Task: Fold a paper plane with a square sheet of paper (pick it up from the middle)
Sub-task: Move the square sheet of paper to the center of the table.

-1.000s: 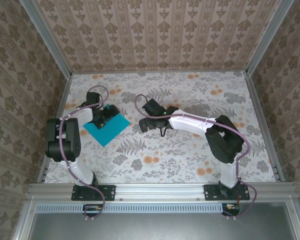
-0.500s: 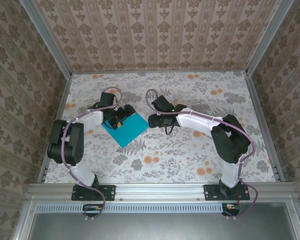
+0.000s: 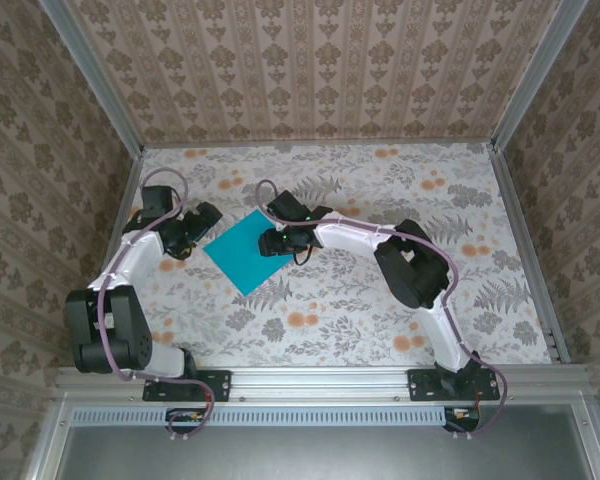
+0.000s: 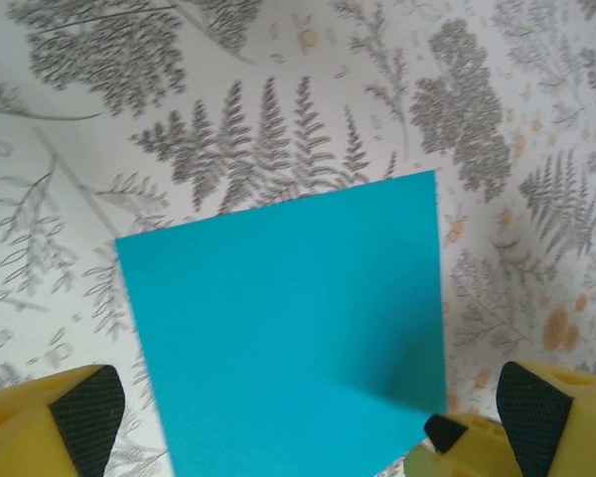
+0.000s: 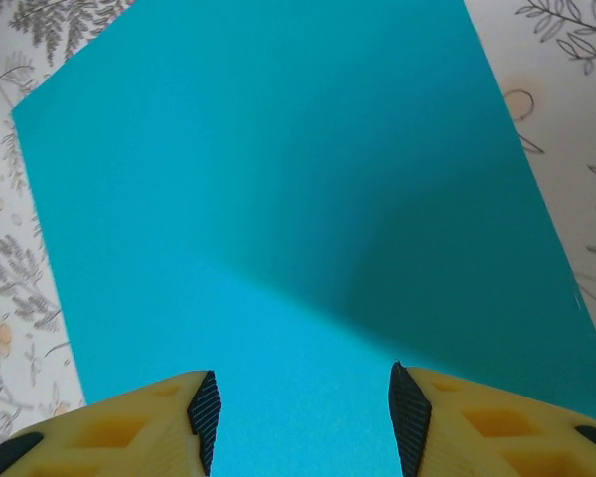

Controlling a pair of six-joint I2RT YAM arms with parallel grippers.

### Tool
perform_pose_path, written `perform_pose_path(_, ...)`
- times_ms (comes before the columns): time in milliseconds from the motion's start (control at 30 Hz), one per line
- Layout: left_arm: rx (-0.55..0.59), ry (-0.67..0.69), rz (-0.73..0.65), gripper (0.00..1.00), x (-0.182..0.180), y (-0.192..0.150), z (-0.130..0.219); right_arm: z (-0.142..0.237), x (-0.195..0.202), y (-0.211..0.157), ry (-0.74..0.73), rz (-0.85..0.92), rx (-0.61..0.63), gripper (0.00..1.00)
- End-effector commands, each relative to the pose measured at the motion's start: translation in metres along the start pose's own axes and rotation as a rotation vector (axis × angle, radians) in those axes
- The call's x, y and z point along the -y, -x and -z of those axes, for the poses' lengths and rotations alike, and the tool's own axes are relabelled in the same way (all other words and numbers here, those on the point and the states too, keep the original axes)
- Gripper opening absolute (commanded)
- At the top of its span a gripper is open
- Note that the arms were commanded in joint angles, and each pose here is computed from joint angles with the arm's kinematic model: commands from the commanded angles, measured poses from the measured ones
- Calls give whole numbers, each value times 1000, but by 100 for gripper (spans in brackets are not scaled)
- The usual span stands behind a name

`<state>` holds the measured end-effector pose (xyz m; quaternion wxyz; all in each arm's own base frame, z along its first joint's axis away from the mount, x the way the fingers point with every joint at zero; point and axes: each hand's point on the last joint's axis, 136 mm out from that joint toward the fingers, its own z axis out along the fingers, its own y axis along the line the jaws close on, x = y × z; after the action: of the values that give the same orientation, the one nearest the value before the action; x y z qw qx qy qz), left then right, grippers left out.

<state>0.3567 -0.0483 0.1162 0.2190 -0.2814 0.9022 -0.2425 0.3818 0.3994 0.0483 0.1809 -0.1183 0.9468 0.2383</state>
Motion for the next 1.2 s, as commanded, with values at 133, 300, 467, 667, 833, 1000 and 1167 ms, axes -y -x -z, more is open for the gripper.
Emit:
perform_pose_path(133,-5,60,-44,100,-14,-6,9,-16,34,-22,-138,-43,-98,54)
perform_pose_path(300,-10,48,-32,100,-14,-7,4,-5,71,-45,-259,-89,-132,54)
perform_pose_path(467,-25,44,-23,100,-16,-10,-2,22,120,-89,-396,-165,-206,55)
perform_pose_path(667,-32,34,-17,100,-16,-11,-7,78,185,-137,-587,-275,-183,56)
perform_pose_path(833,-34,15,-7,100,-15,-13,-11,112,196,-137,-641,-259,-98,59)
perform_pose_path(1000,-46,1,-12,100,-10,-13,-14,128,152,-80,-501,-116,-35,67)
perform_pose_path(1167,-63,-1,-31,100,-8,-17,-14,113,124,-64,-366,63,-123,97)
